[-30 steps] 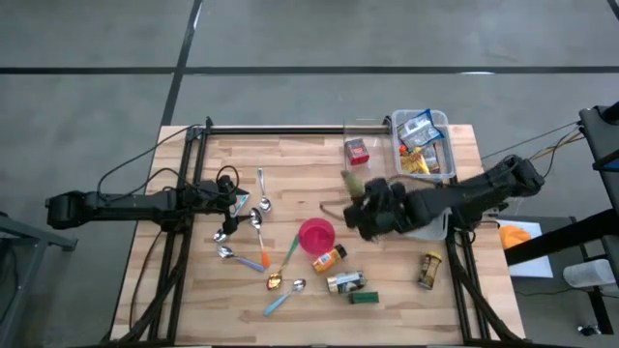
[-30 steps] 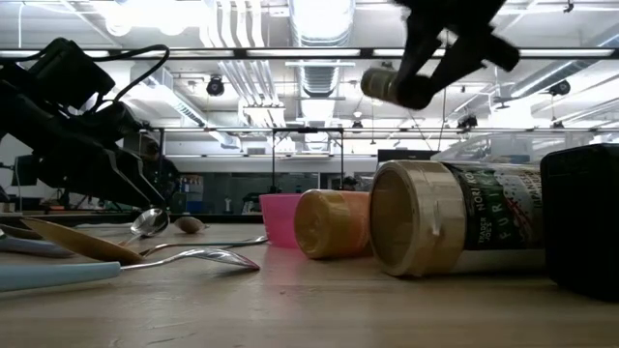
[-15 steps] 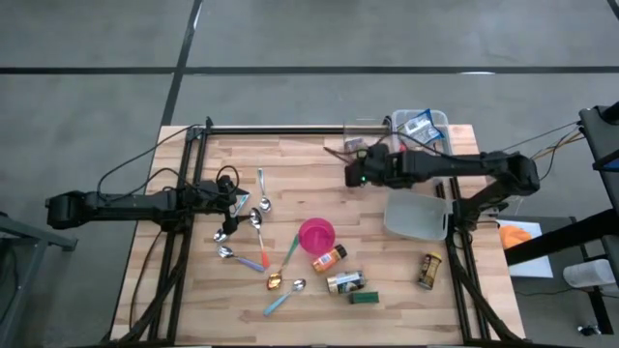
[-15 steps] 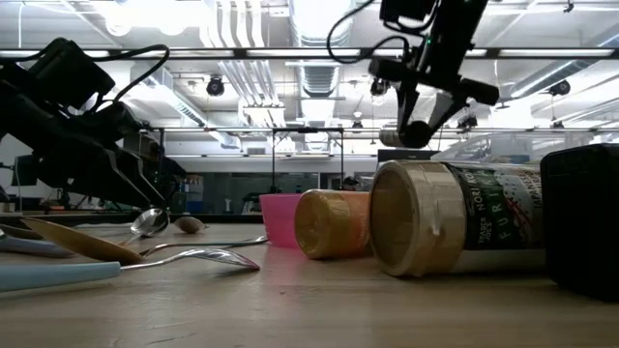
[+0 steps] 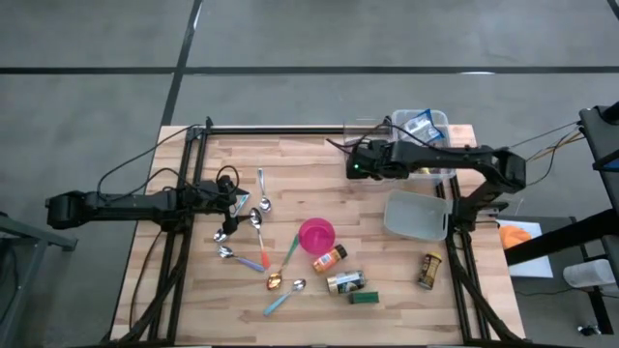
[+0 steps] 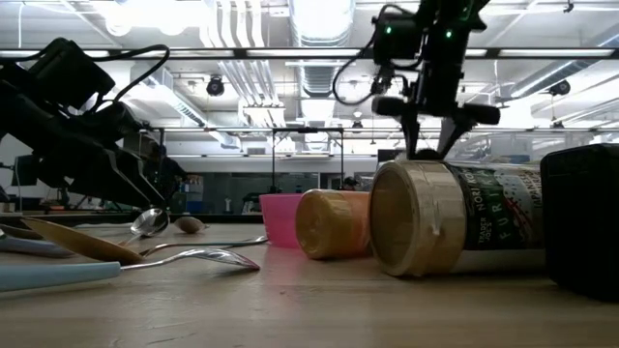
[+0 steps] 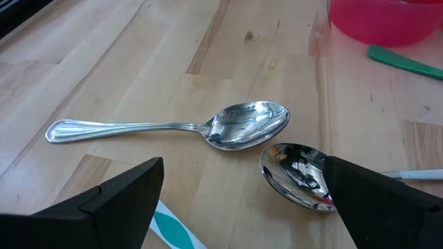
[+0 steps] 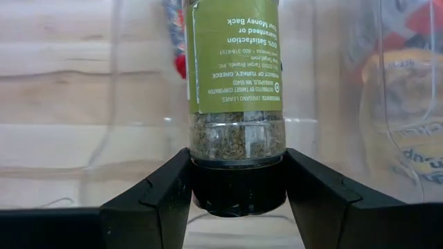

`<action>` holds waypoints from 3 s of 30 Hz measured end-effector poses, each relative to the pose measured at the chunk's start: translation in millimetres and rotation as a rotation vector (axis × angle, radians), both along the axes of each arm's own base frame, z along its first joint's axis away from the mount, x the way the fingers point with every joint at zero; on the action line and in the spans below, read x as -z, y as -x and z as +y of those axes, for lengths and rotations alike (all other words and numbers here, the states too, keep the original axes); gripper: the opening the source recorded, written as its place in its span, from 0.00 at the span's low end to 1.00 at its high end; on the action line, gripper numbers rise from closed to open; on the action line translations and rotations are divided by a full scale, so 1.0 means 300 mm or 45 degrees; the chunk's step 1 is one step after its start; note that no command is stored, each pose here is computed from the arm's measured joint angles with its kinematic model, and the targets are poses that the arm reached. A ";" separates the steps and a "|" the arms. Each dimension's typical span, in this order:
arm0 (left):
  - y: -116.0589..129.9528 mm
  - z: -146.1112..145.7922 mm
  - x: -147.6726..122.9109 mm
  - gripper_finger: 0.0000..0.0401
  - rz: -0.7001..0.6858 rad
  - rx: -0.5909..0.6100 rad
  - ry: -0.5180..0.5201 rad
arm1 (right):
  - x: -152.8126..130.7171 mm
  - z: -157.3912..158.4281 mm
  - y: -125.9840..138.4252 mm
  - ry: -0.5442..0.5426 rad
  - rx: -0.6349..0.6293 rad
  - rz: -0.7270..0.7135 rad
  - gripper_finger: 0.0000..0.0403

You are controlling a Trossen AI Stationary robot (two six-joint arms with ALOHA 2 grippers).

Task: Pick & Place Food Item
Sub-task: Put the green seasoning bottle into the transparent bin, then put the orange seasoning bottle into the transparent bin

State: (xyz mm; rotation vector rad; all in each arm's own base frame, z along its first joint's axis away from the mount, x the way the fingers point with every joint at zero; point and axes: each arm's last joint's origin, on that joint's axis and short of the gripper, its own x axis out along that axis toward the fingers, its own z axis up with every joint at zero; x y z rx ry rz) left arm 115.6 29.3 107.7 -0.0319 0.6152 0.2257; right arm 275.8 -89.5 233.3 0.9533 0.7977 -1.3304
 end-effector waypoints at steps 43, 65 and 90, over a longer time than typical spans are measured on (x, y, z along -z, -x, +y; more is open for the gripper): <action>0.000 0.000 -0.001 0.99 -0.001 0.000 0.000 | 0.076 -0.071 -0.013 -0.110 0.063 0.154 0.64; 0.000 0.000 0.000 0.99 0.000 0.000 0.000 | -0.262 0.312 -0.141 0.381 -0.912 0.047 0.64; 0.000 0.000 0.000 0.99 0.000 0.000 0.000 | -0.092 0.677 -0.167 0.480 -2.243 -0.292 0.64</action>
